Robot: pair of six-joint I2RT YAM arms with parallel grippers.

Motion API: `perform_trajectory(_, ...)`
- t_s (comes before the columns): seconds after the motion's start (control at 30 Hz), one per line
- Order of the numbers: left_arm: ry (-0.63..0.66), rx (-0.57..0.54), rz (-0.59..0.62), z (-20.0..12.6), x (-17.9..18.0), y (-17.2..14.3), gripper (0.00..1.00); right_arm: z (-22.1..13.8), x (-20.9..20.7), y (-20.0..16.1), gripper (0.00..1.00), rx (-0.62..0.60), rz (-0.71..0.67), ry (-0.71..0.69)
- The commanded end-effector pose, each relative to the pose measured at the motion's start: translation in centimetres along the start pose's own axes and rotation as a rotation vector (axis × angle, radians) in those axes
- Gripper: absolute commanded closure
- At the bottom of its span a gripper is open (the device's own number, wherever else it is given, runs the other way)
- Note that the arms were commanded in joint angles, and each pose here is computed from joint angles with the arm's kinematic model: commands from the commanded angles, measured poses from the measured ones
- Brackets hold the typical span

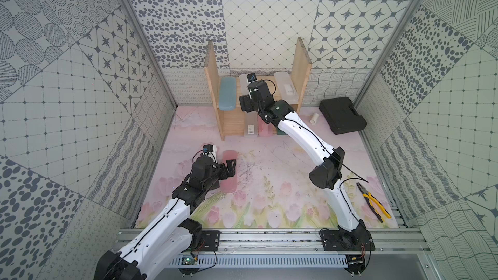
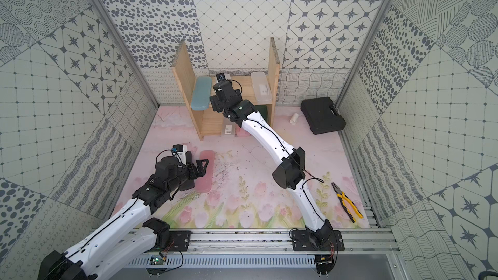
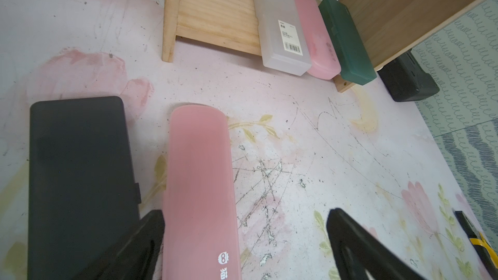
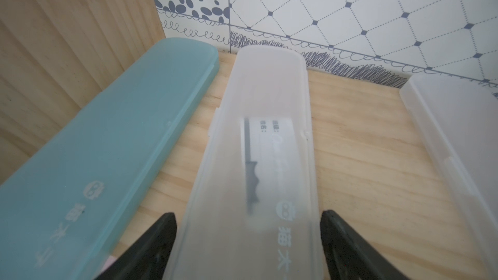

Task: Remove the pencil cases from the shelf
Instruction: Pick up the pencil case from the shelf.

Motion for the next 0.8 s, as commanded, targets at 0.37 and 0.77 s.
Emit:
perform_trajectory(0.37,-0.023,-0.045,0.002,-0.08,-0.47,1.1,0.01,1.2,0.43,0.02,0.08,-0.033,-0.01,-0.02)
perform_trajectory(0.77,-0.017,-0.043,0.002,-0.04,-0.39,1.05,0.01,1.41,0.45,-0.4,0.19,-0.02,-0.003,-0.016)
Point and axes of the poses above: each gripper's point midway between its finger pads, its own z axis out along the fingers, its own x axis along the line the jaws close on, y = z × x, the point moved 7 cm from there along -z, back along the fingers, and after that the axes turned 3 degrees about z, right-handed, at the moved point
